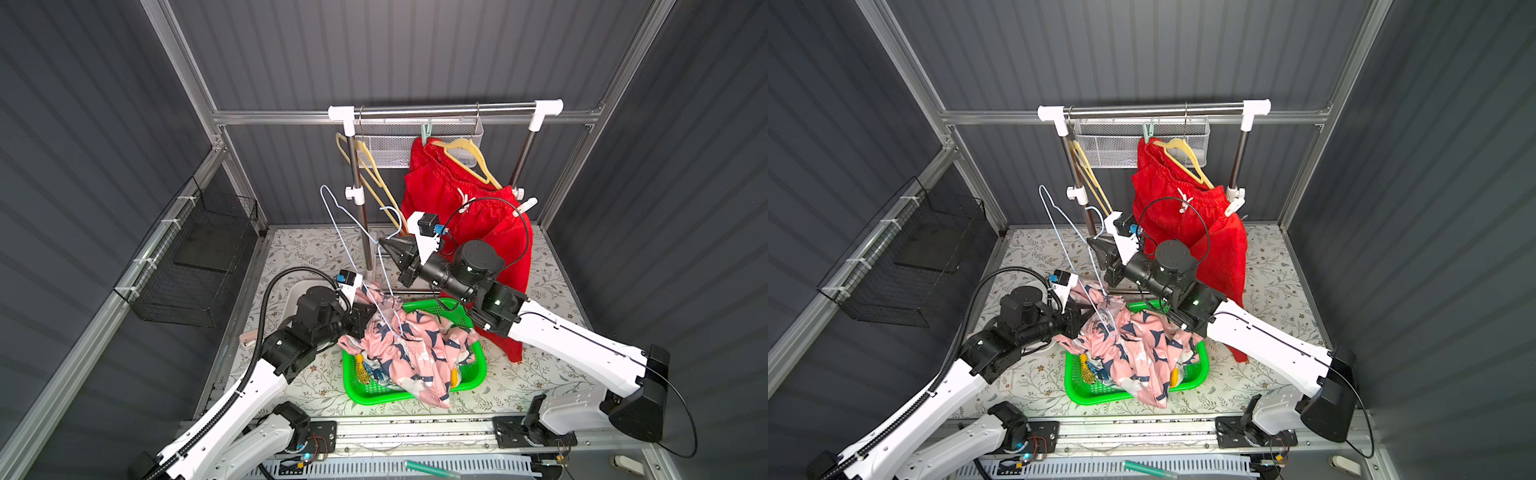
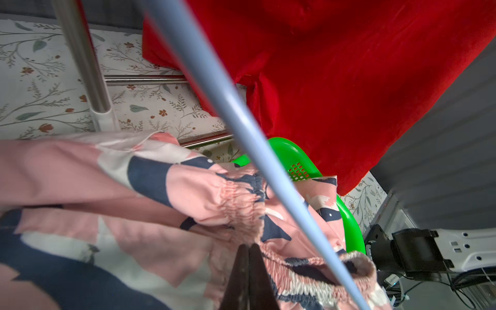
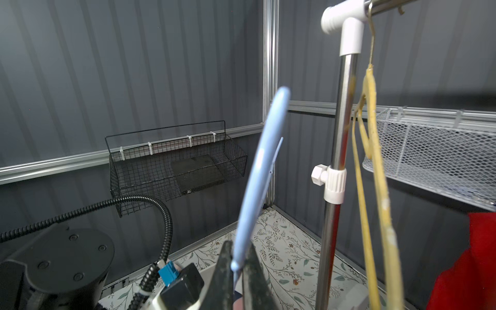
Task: Remove the clothespins securing shorts to the hanger
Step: Remove the shorts from the hanger, then place the shorts in the basket.
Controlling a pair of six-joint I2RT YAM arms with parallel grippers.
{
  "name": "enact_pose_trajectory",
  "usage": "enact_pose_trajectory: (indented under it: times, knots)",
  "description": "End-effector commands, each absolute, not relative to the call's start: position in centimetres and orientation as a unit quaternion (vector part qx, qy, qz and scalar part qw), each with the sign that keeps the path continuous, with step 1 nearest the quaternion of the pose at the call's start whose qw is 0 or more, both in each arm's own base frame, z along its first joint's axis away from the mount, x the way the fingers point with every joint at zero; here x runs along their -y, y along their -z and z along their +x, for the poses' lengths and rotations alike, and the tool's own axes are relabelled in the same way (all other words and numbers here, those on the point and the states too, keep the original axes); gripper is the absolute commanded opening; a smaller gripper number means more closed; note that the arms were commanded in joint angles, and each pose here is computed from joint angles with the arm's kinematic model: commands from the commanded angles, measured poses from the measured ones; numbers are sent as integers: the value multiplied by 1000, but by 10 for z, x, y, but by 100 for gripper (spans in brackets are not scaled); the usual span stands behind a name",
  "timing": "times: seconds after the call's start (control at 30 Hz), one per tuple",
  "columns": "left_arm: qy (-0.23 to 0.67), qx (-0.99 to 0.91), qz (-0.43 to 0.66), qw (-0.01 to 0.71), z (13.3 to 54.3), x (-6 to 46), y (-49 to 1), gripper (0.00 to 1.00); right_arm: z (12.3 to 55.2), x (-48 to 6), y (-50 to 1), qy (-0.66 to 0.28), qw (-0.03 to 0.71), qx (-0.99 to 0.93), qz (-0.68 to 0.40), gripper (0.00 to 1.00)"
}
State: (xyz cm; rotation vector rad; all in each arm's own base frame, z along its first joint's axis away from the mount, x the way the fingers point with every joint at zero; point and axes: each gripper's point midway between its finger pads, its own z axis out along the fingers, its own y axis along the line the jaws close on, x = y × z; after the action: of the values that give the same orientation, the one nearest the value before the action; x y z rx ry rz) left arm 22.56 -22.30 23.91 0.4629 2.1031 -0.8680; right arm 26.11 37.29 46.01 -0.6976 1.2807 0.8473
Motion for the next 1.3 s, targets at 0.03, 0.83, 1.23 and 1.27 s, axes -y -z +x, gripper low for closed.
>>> enact_pose_trajectory:
  times: [0.03,0.83,1.23,1.27]
  knots:
    - [334,-824,212,405,222,247,-230,0,250,-348,-497,-368,684,-553,-302,0]
    - [289,-863,317,266,154,384,-60,0,209,-244,-510,-319,682,-594,-283,0]
    - [292,-872,313,239,152,391,-60,29,198,-244,-472,-320,635,-628,-317,0]
    - [286,-873,309,244,154,388,-67,42,196,-244,-469,-321,631,-629,-321,0]
